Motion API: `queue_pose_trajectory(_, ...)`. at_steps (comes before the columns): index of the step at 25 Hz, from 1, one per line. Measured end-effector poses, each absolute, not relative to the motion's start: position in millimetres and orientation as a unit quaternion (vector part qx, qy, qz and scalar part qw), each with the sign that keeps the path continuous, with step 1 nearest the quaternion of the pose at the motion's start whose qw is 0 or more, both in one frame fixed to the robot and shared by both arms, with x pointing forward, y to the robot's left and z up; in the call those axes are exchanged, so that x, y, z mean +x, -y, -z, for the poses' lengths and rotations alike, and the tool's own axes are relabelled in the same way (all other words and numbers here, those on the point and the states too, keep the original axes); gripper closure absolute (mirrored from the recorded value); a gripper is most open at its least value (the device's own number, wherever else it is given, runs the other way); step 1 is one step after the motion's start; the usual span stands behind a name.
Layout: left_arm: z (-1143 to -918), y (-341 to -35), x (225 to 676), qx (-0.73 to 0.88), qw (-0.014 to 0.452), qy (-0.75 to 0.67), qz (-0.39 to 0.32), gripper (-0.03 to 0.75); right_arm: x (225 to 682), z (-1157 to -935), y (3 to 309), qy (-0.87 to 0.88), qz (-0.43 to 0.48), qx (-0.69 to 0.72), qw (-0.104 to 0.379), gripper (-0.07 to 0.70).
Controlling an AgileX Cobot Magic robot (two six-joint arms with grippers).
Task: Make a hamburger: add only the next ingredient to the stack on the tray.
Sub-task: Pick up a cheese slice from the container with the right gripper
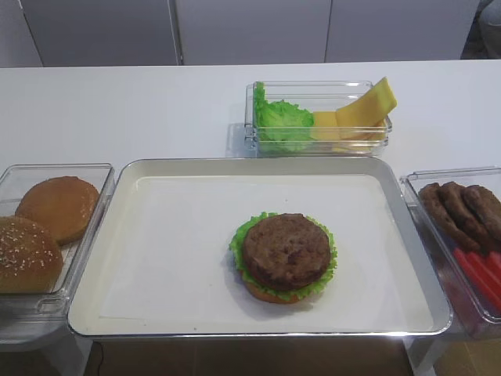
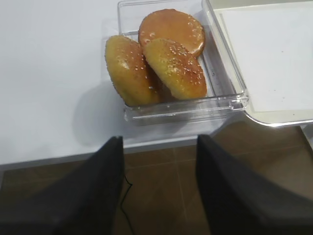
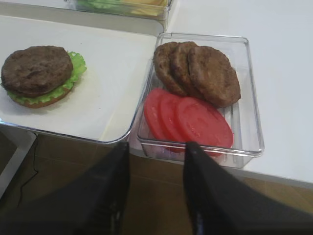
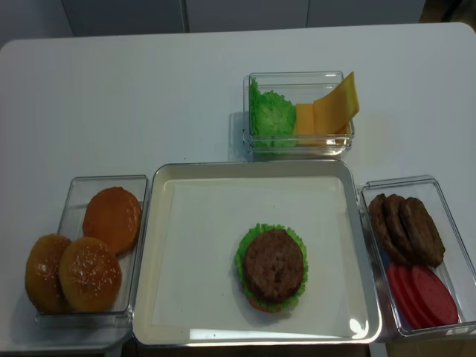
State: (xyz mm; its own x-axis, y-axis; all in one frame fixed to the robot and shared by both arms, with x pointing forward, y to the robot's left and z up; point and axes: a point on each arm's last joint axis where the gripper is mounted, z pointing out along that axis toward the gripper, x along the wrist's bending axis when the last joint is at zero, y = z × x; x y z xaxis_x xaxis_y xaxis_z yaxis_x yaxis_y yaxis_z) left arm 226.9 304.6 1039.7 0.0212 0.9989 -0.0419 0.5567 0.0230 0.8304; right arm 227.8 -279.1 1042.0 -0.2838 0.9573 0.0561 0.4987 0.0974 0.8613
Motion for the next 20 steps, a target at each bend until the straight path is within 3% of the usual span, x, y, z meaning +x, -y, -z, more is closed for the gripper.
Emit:
queue_pose_trajectory(13,-1039.7,-304.6,226.9,0.623,0.349,-0.624,-0.316,0.359,227.8,-1042.0,279.1,-0.687,-0.412,0.53,0.278,0.356)
queue_pose_trajectory(20,-1039.7,-304.6,226.9,0.623,0.349,-0.624,-0.316,0.359,226.4,-1051.8,279.3,-0.675,-0.431,0.521,0.296,0.2)
